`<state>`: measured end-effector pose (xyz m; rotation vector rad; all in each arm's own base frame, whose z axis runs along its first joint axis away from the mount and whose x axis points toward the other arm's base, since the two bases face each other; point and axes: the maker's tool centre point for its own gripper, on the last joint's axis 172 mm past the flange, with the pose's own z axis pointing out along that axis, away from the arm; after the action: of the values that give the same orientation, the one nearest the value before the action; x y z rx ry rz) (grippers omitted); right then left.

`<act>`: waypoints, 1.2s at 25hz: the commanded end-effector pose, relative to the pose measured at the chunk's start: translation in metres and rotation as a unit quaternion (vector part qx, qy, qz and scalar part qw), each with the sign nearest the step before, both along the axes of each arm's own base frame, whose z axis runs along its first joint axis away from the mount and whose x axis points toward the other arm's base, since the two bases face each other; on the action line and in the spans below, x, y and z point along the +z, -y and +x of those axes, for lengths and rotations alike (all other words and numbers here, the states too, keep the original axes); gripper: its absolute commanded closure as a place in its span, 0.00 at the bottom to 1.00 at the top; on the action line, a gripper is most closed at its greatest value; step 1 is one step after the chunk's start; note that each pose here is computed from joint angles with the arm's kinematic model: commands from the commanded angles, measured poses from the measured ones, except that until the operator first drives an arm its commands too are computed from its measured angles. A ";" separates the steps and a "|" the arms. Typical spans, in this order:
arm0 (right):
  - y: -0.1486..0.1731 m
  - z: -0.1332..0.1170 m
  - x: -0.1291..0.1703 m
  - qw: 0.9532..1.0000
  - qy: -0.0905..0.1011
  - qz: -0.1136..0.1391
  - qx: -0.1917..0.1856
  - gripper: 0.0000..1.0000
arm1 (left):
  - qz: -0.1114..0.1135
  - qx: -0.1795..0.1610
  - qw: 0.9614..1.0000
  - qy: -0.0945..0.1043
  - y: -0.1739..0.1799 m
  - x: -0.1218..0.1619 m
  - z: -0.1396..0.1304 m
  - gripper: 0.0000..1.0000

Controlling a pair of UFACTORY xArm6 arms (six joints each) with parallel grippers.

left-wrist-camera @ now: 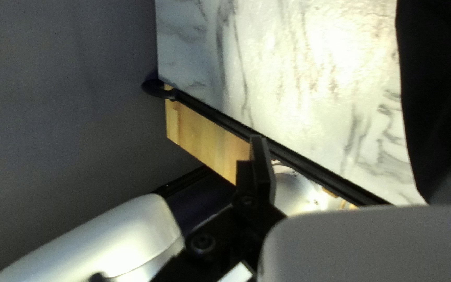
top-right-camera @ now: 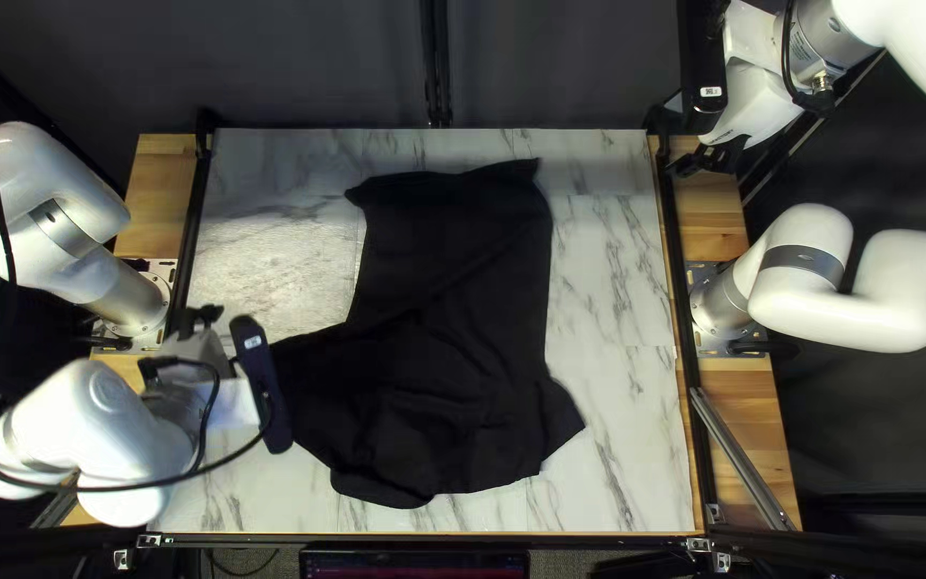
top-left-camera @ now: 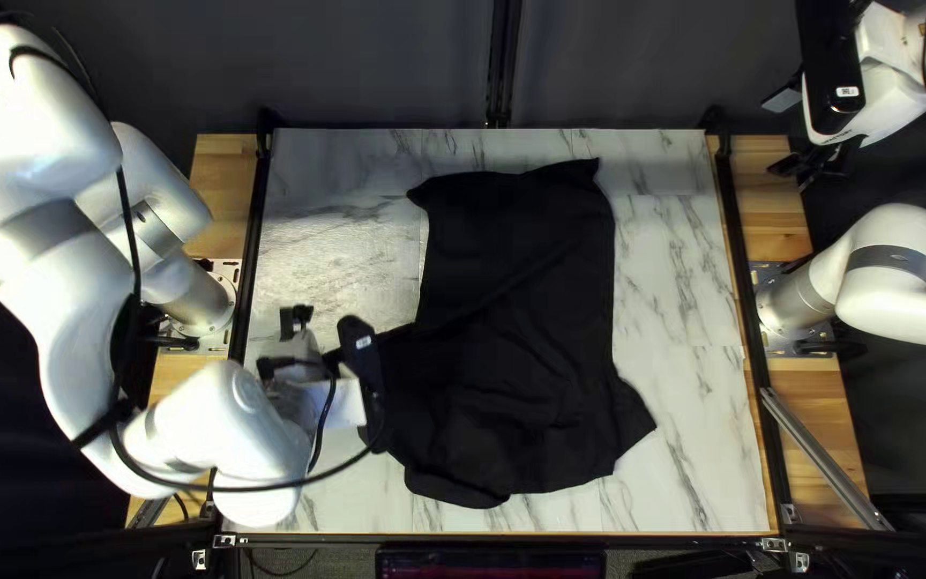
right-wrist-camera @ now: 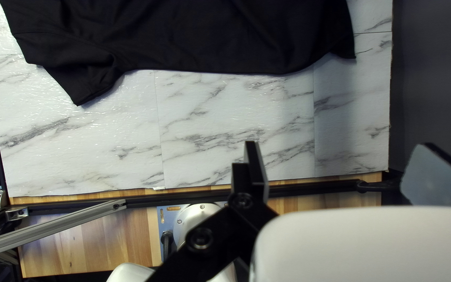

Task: Fold t-shirt

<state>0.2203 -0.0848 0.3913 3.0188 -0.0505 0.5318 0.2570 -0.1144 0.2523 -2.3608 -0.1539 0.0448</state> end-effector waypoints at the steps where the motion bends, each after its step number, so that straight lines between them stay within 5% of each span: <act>1: 0.000 0.000 0.000 1.000 0.000 0.000 0.000 0.00 | 0.001 -0.004 1.000 0.000 0.014 -0.005 0.005 0.00; 9: 0.000 0.000 0.000 1.000 0.000 0.000 0.000 0.00 | -0.023 0.013 1.000 -0.002 0.035 -0.058 0.009 0.00; 14: 0.000 0.000 0.000 1.000 0.000 0.000 0.000 0.00 | -0.043 0.002 0.999 0.002 0.038 -0.031 0.024 0.00; 19: 0.000 0.000 0.000 1.000 0.000 0.000 0.000 0.00 | -0.092 -0.032 0.995 0.009 -0.021 -0.020 0.075 0.00; 23: 0.000 0.000 0.000 1.000 0.000 0.000 0.000 0.00 | -0.145 -0.069 0.987 0.019 -0.084 -0.035 0.113 0.00; 27: 0.000 0.000 0.000 1.000 0.000 0.000 0.000 0.00 | -0.202 -0.138 0.969 0.024 -0.153 -0.055 0.144 0.00; 30: 0.000 0.000 0.000 1.000 0.000 0.000 0.000 0.00 | -0.209 -0.192 0.959 0.017 -0.187 -0.068 0.154 0.00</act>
<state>0.2203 -0.0848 0.3913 3.0188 -0.0505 0.5318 0.3987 0.0320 0.1954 -2.7484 0.1824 -0.0852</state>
